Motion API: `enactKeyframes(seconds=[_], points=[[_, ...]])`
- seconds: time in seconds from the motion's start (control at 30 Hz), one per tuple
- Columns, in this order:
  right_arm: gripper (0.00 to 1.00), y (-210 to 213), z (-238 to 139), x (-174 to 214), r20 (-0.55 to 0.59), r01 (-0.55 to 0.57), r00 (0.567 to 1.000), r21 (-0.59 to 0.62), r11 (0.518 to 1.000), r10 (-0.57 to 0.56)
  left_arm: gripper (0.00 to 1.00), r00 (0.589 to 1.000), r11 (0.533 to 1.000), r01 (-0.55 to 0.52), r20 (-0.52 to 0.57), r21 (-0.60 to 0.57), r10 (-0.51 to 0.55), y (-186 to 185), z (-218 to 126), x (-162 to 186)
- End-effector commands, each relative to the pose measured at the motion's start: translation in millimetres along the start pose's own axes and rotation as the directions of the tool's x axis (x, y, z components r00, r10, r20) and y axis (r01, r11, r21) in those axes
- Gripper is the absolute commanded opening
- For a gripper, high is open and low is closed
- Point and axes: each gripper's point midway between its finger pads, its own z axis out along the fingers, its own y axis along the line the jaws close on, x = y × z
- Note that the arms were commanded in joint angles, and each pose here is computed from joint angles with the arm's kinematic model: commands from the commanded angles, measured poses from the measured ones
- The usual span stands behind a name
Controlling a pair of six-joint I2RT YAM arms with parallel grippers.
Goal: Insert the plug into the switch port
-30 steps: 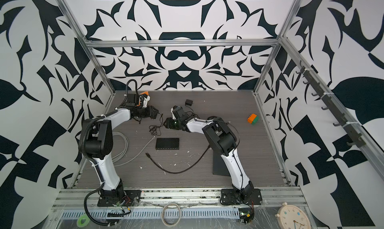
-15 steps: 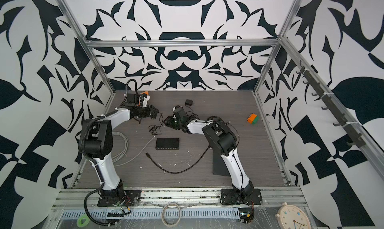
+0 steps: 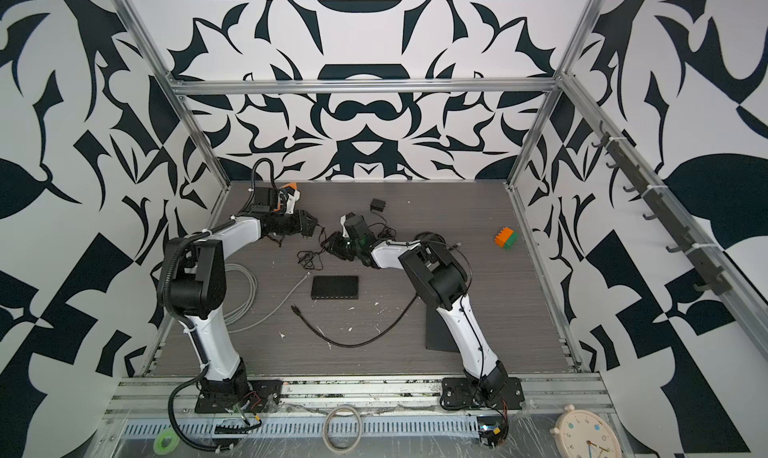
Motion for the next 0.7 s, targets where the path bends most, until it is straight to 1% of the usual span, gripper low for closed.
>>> enactKeyframes(seconds=[0.0,0.03,0.1,0.17,0.23,0.3,0.43,0.57,0.67], points=[[0.25,23.6,0.0,-1.7,-0.01,-0.011,1.0,-0.076,0.997,0.01,0.26,1.0,1.0,0.015,-0.005,0.011,-0.015,2.6,3.9,4.1],[0.2,24.3,0.9,-1.0,-0.012,-0.018,1.0,-0.088,0.996,0.017,0.26,1.0,1.0,0.016,-0.006,0.012,-0.016,2.8,4.4,4.5],[0.07,26.0,1.3,-0.3,-0.013,-0.03,1.0,-0.108,0.994,0.028,0.26,1.0,1.0,0.017,-0.006,0.009,-0.017,4.1,5.7,4.9],[0.0,26.8,-2.8,-1.5,0.0,-0.03,1.0,-0.112,0.993,0.03,0.26,1.0,1.0,0.022,-0.001,-0.002,-0.022,6.7,5.6,3.7],[0.0,27.9,-10.1,-5.6,0.024,-0.021,0.999,-0.107,0.994,0.024,0.26,0.999,0.999,0.041,0.007,-0.029,-0.041,14.2,4.7,2.4],[0.0,25.6,-20.0,-9.0,0.054,-0.012,0.998,-0.088,0.996,0.017,0.27,0.997,0.993,0.077,0.027,-0.087,-0.075,28.0,2.9,-0.8],[0.0,11.1,-51.7,-14.7,0.14,0.009,0.99,-0.002,1.0,-0.009,0.28,0.99,0.973,0.139,0.03,-0.182,-0.136,51.4,6.5,0.5],[0.0,7.6,-80.3,-9.9,0.183,0.072,0.979,0.073,0.995,-0.085,0.3,0.987,0.963,0.152,-0.007,-0.223,-0.158,60.7,22.0,7.4],[0.0,14.6,-92.8,-2.0,0.187,0.157,0.967,0.102,0.982,-0.174,0.32,0.989,0.961,0.121,-0.053,-0.249,-0.138,61.5,36.7,14.4]])
